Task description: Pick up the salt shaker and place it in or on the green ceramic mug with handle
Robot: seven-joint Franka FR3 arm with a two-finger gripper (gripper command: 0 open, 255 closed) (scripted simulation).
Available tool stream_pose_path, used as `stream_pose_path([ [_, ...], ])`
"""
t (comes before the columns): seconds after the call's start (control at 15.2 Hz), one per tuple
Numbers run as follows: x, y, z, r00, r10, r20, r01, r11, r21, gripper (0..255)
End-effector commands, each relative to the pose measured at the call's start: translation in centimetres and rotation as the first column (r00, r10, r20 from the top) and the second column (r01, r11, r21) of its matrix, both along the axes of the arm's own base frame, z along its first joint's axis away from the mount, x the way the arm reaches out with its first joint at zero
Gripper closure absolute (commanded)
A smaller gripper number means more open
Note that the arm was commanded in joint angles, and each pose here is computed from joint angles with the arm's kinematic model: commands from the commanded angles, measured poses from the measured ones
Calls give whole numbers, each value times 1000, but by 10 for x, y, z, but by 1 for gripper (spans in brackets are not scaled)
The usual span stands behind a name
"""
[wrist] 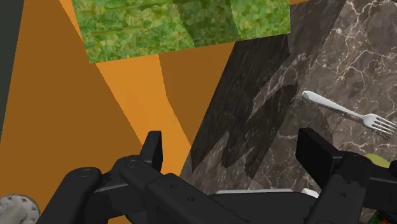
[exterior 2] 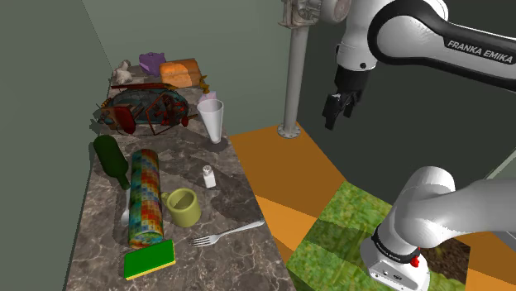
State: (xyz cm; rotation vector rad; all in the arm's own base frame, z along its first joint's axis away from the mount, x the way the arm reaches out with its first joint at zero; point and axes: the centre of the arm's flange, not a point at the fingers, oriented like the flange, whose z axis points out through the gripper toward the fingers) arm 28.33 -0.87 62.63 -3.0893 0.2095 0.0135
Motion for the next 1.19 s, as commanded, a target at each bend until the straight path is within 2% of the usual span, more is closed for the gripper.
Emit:
stream_pose_path([
  [0.0, 0, 0, 0, 1000, 0, 0, 0, 1000, 0, 0],
  [1.12, 168, 96, -107, 1000, 7, 5, -8, 999, 42, 0],
])
